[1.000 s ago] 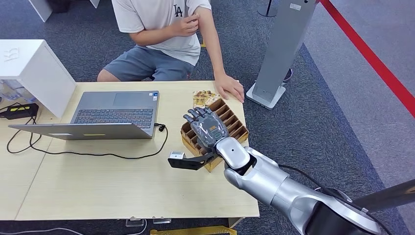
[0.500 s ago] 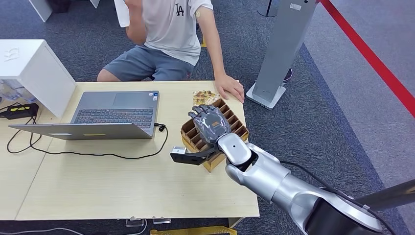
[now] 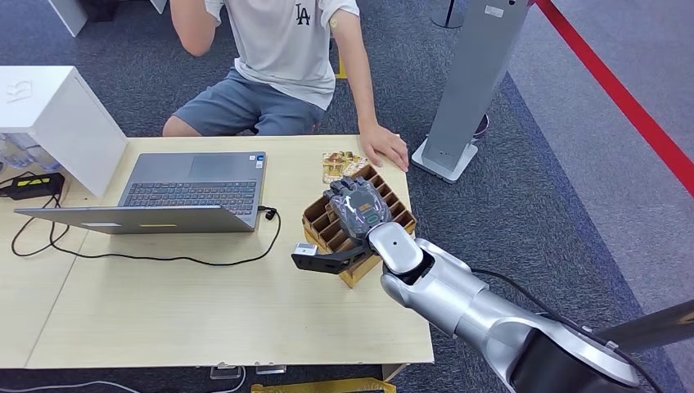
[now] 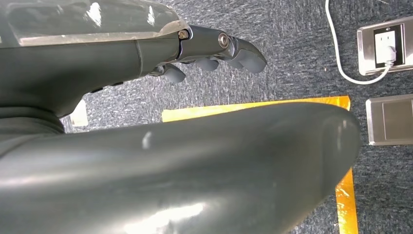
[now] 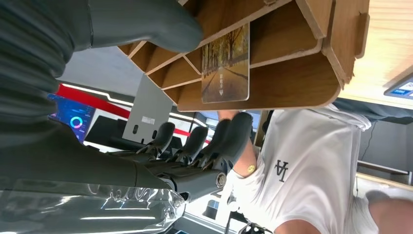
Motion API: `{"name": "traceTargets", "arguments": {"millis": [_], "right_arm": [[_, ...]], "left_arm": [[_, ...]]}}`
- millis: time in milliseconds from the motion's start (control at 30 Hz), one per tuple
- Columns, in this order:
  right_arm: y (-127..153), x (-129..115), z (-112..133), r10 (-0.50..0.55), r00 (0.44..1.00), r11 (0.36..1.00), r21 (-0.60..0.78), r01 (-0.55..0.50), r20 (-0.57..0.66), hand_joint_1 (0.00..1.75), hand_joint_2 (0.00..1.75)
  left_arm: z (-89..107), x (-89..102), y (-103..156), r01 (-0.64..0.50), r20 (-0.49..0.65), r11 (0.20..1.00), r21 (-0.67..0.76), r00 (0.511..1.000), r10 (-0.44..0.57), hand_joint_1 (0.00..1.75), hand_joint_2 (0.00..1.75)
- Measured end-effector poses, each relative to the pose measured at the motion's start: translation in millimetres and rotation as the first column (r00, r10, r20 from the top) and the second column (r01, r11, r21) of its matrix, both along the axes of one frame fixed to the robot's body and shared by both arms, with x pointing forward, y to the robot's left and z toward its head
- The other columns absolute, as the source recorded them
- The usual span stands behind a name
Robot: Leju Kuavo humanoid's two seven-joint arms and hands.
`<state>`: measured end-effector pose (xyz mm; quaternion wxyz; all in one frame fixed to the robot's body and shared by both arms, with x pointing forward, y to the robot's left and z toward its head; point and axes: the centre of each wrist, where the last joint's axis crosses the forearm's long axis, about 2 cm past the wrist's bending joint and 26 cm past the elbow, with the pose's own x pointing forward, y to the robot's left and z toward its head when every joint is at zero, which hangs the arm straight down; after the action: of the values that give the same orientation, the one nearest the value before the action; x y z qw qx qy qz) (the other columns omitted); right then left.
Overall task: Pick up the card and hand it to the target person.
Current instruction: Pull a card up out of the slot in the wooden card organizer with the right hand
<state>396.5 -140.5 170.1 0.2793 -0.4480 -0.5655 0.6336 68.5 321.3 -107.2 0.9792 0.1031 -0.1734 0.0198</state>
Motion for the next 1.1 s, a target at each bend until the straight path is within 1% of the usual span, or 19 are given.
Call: {"name": "traceTargets", "arguments": {"millis": [67,200,333,433,567,700,833,1000,1100], "right_arm": [[0,0,-1,0.0,1.0,1.0,0.0,0.0,-0.001,0.94,1.75],[0,-1,-2,-0.002,1.0,1.0,-0.003,0.002,-0.006,1.02,1.75],[0,-2,-2,0.001,1.0,1.0,-0.005,-0.002,-0.009,1.28,1.75],[0,-2,-1,0.0,1.0,1.0,-0.003,-0.001,-0.009,1.37,1.75],[0,-2,1,-0.001,1.0,1.0,0.004,0.001,-0.003,1.41,1.75],[-3,-2,5,-0.001,1.0,1.0,0.009,0.001,0.006,1.48,1.75],[-3,-3,8,0.006,1.0,1.0,0.016,-0.006,0.011,1.48,1.75],[-3,-3,13,0.008,1.0,0.999,0.037,-0.008,0.012,1.48,1.75],[-4,-1,23,0.003,1.0,0.997,0.083,-0.005,0.028,1.48,1.75]], "left_arm": [[0.0,0.2,-1,0.002,0.001,1.0,-0.002,1.0,-0.002,0.0,0.0],[0.0,0.2,-1,0.008,-0.001,1.0,-0.004,1.0,-0.008,0.0,0.0],[0.1,1.1,-1,0.012,-0.001,1.0,-0.002,1.0,-0.012,0.0,0.0],[0.2,1.3,-1,0.013,-0.002,1.0,0.0,1.0,-0.013,0.0,0.0],[0.2,1.4,-1,0.021,0.001,1.0,-0.005,1.0,-0.021,0.0,0.0],[0.2,1.5,1,0.07,0.055,0.996,-0.063,0.996,-0.066,0.0,0.0],[0.1,0.8,3,0.083,0.061,0.993,-0.082,0.995,-0.078,0.0,0.0],[0.1,0.7,3,0.08,0.058,0.996,-0.047,0.995,-0.077,0.0,0.0],[-0.1,-0.7,3,0.064,0.043,0.997,-0.031,0.997,-0.062,0.0,0.0]]}}
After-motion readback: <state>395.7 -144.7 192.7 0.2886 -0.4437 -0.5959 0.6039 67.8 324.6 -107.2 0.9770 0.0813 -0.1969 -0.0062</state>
